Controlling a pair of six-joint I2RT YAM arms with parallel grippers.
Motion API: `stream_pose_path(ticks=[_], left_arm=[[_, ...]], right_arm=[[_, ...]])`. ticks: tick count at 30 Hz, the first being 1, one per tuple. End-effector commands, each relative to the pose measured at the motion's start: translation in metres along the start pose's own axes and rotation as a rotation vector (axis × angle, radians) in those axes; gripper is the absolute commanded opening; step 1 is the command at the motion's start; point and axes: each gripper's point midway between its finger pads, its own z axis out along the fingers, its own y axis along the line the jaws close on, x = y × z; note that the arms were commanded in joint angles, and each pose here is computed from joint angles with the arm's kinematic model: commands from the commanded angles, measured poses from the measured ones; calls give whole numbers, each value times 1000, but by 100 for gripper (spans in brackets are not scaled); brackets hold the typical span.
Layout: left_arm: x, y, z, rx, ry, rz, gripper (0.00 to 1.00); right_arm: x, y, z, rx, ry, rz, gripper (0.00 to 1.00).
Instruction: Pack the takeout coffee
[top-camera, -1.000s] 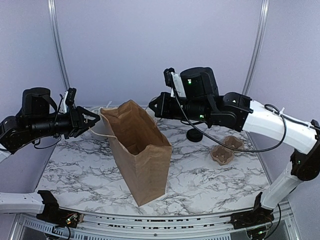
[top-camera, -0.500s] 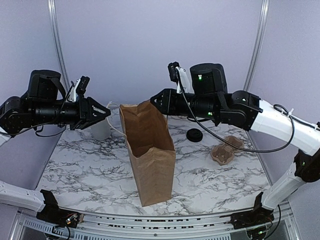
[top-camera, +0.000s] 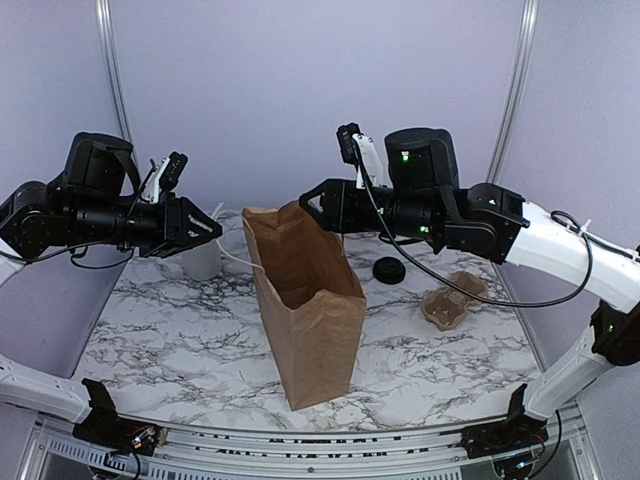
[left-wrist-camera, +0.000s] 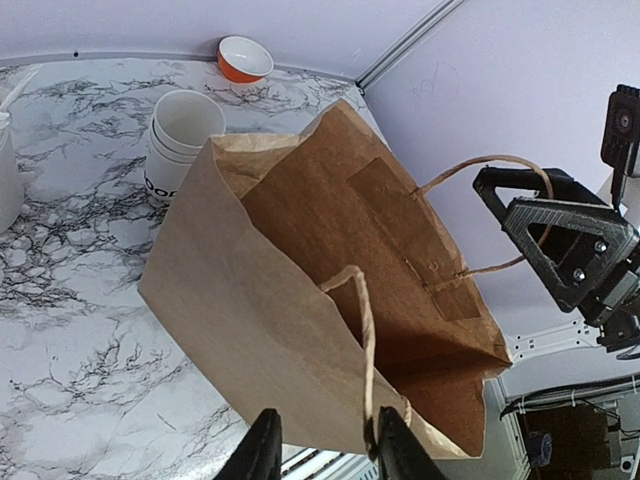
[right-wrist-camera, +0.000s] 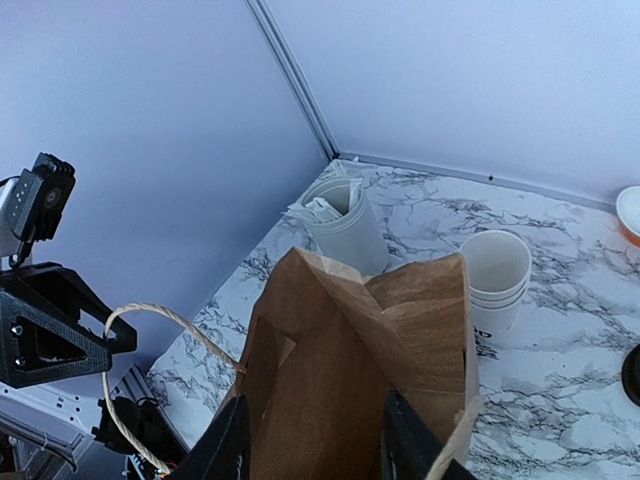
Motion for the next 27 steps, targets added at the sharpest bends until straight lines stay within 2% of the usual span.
stream_pose_path(ticks=[1, 7, 13, 19, 23, 27], left_arm=[[-5, -14, -4, 46, 0, 32, 33], [-10, -20, 3, 60, -7, 37, 24], [-13, -28, 10, 93, -11, 40, 13], [-20, -38, 13, 129, -28, 47, 8], [-22, -38, 16, 120, -30, 47, 0], [-28, -41, 11, 122, -52, 56, 0]], right_arm=[[-20, 16, -11, -56, -52, -16, 43], [-22, 18, -14, -59, -50, -32, 47], [-27, 17, -21, -49, -50, -69, 57], [-37, 12, -32, -12, -67, -109, 65], [-40, 3, -39, 42, -65, -128, 74], [-38, -17, -42, 120, -34, -141, 83]])
